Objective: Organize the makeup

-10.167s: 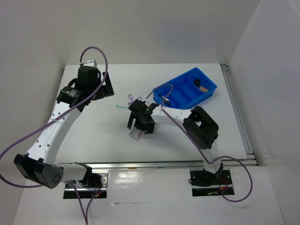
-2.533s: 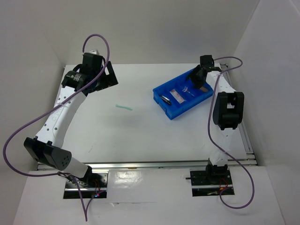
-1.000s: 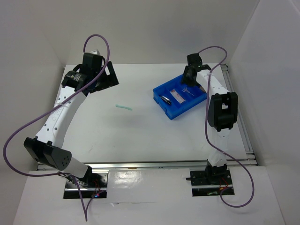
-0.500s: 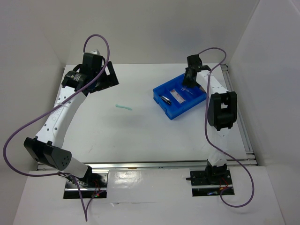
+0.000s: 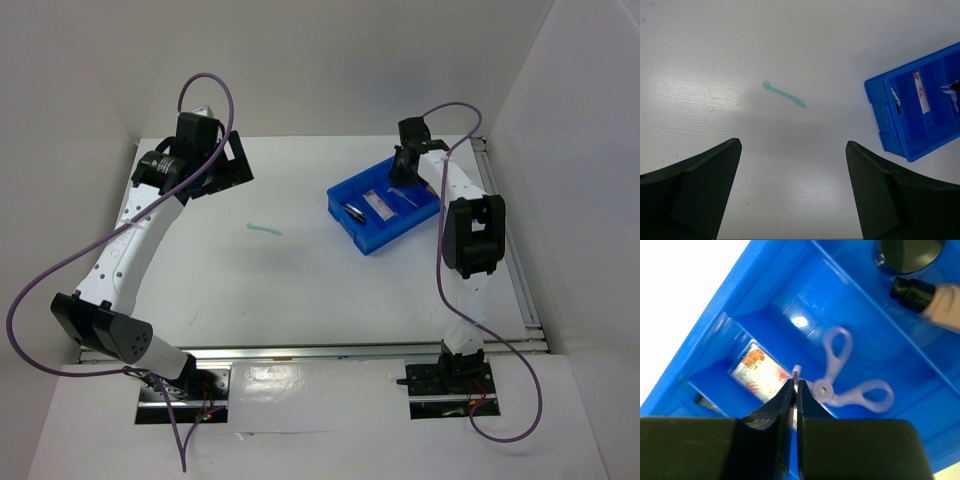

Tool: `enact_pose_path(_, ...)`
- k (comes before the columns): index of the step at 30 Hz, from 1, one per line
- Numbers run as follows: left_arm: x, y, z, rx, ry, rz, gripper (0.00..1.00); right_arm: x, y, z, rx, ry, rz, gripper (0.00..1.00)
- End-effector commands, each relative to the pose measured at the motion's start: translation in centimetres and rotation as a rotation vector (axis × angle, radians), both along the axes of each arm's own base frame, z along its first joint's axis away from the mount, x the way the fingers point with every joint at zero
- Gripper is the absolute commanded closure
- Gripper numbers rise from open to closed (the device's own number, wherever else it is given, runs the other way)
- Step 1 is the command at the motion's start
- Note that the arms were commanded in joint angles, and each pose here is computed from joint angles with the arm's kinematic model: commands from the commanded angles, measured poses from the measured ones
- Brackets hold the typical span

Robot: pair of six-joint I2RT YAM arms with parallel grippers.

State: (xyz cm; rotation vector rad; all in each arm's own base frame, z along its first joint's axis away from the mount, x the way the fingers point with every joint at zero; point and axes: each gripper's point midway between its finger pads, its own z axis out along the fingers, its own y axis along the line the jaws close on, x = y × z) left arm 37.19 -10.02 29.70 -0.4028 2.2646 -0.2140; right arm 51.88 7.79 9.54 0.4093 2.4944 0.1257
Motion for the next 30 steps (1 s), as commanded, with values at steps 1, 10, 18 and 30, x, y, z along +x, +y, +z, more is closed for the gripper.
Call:
enact_pose_path(1,0.7,-0.2,0.7,-0.025,-0.031,0.006,0.0,0.7,-1.1,4.0,-0.004,-0.075,-0.038,0.95)
enact_pose_path(10,0.7,-0.4,0.7,-0.031,-0.029,-0.001,0.0,0.8,-2.6,4.2,0.191,-0.02,-0.184,0.98)
enact_pose_path(18,0.7,-0.4,0.7,-0.031,-0.029,-0.001,0.0,1.7,-2.4,3.3,0.307,-0.064,-0.235,0.98)
enact_pose_path(30,1.0,-0.3,0.7,-0.025,-0.031,0.006,0.0,3.7,0.8,10.0,0.206,-0.259,-0.094,0.44)
